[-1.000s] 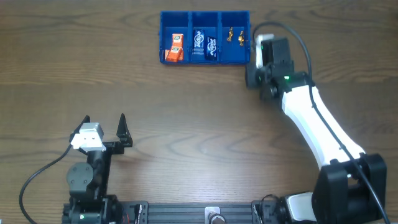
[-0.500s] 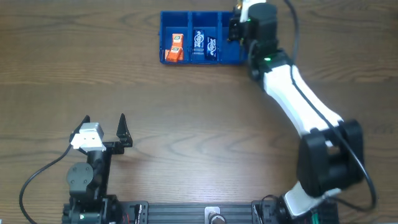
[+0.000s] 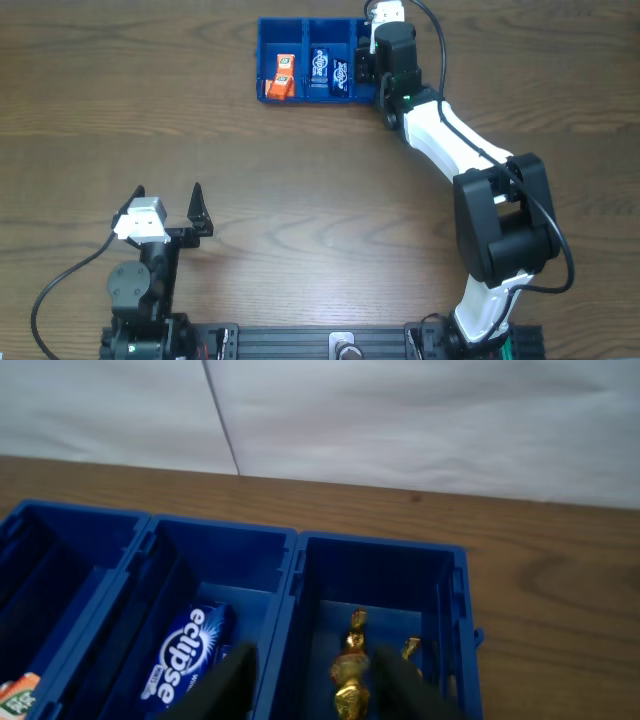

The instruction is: Sort Candies Into Trays

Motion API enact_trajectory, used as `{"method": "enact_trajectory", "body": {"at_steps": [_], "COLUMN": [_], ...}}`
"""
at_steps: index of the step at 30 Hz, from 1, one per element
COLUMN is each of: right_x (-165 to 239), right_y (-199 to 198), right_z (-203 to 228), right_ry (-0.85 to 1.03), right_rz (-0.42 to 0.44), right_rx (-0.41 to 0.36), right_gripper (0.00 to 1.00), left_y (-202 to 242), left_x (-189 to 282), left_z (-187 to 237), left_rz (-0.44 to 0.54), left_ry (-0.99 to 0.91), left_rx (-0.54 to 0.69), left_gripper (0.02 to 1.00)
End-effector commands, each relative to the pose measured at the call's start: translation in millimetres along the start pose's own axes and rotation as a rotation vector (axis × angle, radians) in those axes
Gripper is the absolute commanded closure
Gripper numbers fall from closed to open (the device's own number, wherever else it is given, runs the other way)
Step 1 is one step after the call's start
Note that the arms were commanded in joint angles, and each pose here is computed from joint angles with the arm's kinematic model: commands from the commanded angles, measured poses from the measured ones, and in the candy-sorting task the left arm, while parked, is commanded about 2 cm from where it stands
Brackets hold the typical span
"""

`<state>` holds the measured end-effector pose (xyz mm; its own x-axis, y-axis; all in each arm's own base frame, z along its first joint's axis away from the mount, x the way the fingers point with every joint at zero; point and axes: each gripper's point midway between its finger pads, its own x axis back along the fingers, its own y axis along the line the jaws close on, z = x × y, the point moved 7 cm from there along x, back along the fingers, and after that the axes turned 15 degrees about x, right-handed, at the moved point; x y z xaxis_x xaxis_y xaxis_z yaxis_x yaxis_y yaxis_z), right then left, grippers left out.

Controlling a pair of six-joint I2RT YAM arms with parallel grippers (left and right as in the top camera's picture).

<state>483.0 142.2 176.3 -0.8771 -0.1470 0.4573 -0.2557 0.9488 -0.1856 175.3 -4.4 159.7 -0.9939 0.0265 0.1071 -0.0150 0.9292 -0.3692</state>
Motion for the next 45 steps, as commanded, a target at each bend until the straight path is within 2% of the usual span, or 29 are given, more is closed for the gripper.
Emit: {"method": "enact_trajectory", "body": {"at_steps": [1,2,4,5,7,8,13,18,22,26,32,37,45], "right_x": [2.4,5.4,19.7,28.4,46.6,63.5,121.9,190.6,241.7,277.4,308.6,309.8,304.9], "right_y": [2.2,1.2,-4.0,-7.7,-15.6,-22.5,-70.6,-103.9,-115.4,-106.6,-85.2,-74.1,-67.7], "right_z": [-3.7,-6.6,-18.5,-25.7,-38.5,-48.4,-65.6,-58.9,-29.5,14.0,82.7,115.6,140.1], "right_ry": [-0.007,-0.01,-0.018,-0.025,-0.033,-0.037,-0.049,-0.121,-0.212,-0.253,-0.316,-0.314,-0.348], "right_rz": [0.005,0.007,0.023,0.044,0.093,0.119,0.2,0.293,0.37,0.392,0.3,0.285,0.296], "right_rx": [-0.004,0.0,0.023,0.028,0.049,0.067,0.034,0.005,-0.028,-0.037,-0.032,-0.032,-0.029], "right_gripper": [0.527,0.503,0.351,0.24,0.104,0.001,0.003,0.003,0.003,0.003,0.003,0.003,0.003], "left_y": [4.2,4.2,4.2,4.2,4.2,4.2,4.2,4.2,4.2,4.2,4.2,4.2,4.2], "left_x": [-0.7,-0.7,-0.7,-0.7,-0.7,-0.7,-0.7,-0.7,-0.7,-0.7,-0.7,-0.7,-0.7], "left_z": [12.1,12.1,12.0,12.1,12.1,12.1,12.1,12.1,12.1,12.1,12.0,12.1,12.0], "left_rz": [-0.013,-0.013,-0.012,-0.013,-0.013,-0.013,-0.013,-0.013,-0.013,-0.013,-0.012,-0.013,-0.012], "left_ry": [0.051,0.051,0.051,0.051,0.051,0.051,0.051,0.051,0.051,0.051,0.051,0.051,0.051], "left_rx": [-0.003,-0.003,-0.003,-0.003,-0.003,-0.003,-0.003,-0.003,-0.003,-0.003,-0.003,-0.003,-0.003], "left_gripper": [0.02,0.02,0.02,0.02,0.02,0.02,0.02,0.023,0.02,0.02,0.02,0.02,0.02]}}
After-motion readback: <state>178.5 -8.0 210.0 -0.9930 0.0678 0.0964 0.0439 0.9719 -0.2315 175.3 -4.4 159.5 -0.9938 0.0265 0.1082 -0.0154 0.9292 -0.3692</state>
